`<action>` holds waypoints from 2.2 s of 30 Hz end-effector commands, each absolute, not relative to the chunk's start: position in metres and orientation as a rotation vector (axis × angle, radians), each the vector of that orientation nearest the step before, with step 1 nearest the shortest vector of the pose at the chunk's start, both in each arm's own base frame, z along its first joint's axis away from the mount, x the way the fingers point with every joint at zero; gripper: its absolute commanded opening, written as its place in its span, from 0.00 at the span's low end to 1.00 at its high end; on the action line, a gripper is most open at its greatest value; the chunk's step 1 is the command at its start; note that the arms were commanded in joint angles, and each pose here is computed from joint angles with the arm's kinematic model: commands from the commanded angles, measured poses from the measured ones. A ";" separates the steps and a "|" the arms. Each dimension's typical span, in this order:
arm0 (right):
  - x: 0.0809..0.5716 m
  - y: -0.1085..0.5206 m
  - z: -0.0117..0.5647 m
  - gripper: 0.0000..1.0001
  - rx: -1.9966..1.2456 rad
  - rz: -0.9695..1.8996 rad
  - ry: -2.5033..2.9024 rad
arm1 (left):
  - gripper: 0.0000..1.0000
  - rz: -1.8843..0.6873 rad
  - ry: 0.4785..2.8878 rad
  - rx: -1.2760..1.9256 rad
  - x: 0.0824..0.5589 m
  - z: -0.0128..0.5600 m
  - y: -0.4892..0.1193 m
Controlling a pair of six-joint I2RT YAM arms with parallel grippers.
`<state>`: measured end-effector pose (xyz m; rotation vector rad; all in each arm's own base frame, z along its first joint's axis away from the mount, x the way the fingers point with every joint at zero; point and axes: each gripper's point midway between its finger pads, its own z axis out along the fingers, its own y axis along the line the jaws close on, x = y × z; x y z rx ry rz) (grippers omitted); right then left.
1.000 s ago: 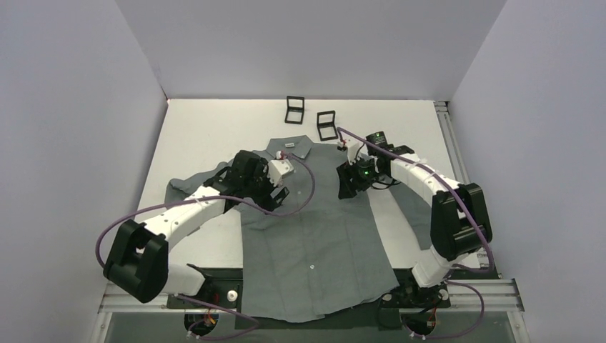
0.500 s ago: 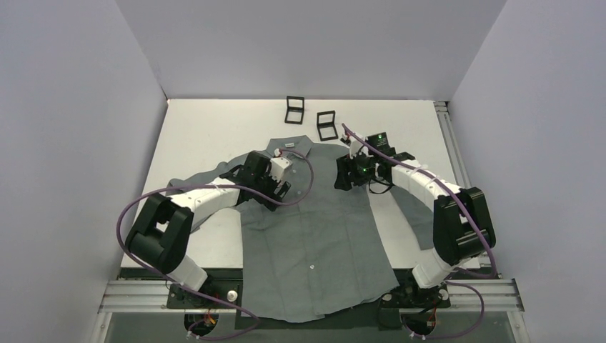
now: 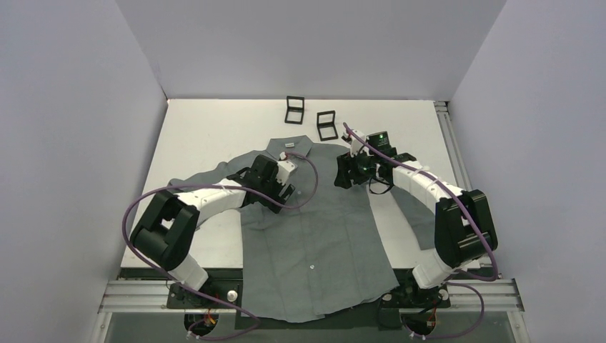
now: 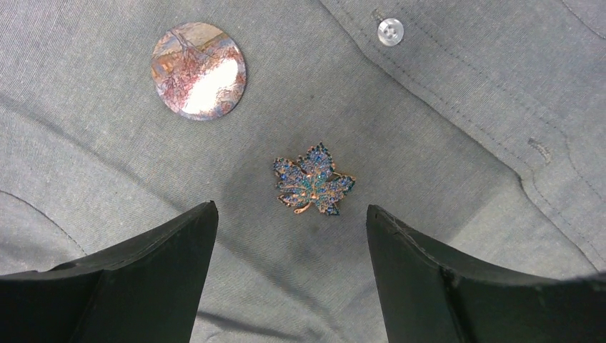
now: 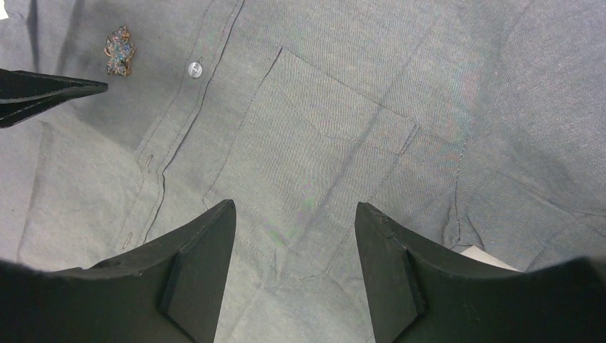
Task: Remove the brooch from the garment
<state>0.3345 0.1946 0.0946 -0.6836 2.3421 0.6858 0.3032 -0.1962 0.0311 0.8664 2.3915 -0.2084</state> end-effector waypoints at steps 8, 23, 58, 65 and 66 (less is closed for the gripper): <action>0.342 0.198 0.113 0.58 -0.697 0.681 2.249 | 0.64 -0.224 2.345 0.851 0.328 0.041 -0.218; 0.341 0.199 0.112 0.57 -0.706 0.692 2.252 | 0.48 -0.265 2.456 0.900 0.316 0.022 -0.222; 0.300 0.258 0.145 0.51 -1.148 0.734 1.735 | 0.26 -1.289 2.447 0.883 0.249 0.099 -0.251; 0.265 0.290 0.145 0.49 -1.363 0.695 1.498 | 0.26 -1.566 2.447 0.838 0.239 0.104 -0.249; 0.261 0.295 0.144 0.49 -1.385 0.696 1.474 | 0.26 -1.616 2.437 0.827 0.239 0.106 -0.250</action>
